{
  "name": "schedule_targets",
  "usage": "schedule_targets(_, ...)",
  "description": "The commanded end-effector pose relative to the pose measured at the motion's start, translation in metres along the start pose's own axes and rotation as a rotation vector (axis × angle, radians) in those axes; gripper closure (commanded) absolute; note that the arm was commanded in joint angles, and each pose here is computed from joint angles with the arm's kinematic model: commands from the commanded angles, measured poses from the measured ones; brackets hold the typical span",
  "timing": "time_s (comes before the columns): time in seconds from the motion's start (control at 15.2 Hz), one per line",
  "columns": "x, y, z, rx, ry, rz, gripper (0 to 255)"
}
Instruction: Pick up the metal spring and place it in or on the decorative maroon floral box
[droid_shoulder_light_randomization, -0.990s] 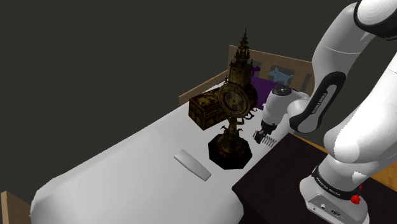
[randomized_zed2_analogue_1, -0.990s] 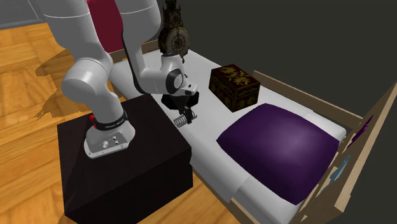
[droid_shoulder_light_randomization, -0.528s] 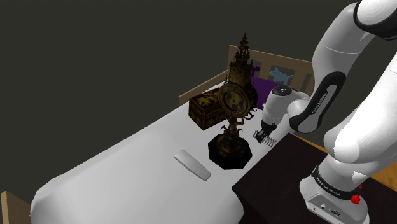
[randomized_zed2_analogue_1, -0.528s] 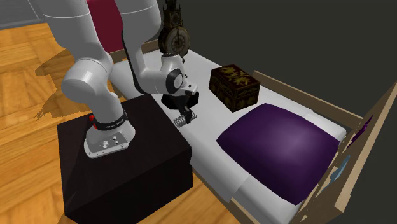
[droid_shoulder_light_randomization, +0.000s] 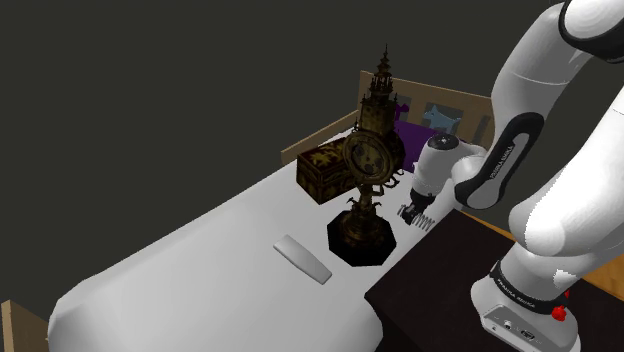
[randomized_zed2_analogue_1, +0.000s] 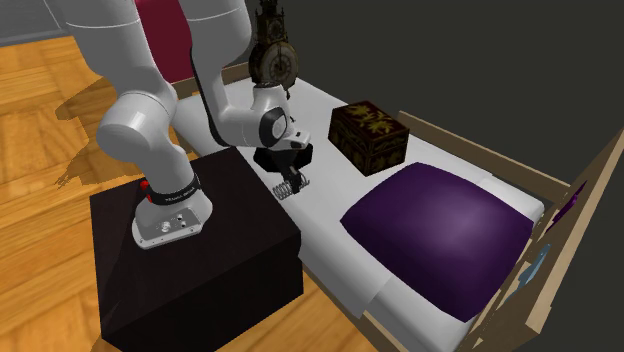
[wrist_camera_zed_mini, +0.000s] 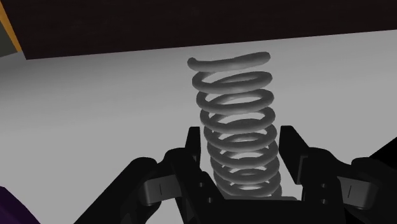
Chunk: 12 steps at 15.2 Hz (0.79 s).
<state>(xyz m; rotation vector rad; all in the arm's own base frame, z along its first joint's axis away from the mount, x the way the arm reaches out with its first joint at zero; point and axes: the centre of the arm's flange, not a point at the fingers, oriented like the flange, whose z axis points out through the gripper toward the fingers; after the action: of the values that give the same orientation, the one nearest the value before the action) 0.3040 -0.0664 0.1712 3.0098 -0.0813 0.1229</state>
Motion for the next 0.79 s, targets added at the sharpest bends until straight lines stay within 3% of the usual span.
schedule_targets(0.0, 0.001, 0.001, -0.008, 0.0, 0.0, 0.002, 255)
schedule_targets(0.73, 0.006, 0.009, -0.066, 0.0, 0.0, 0.002, 255)
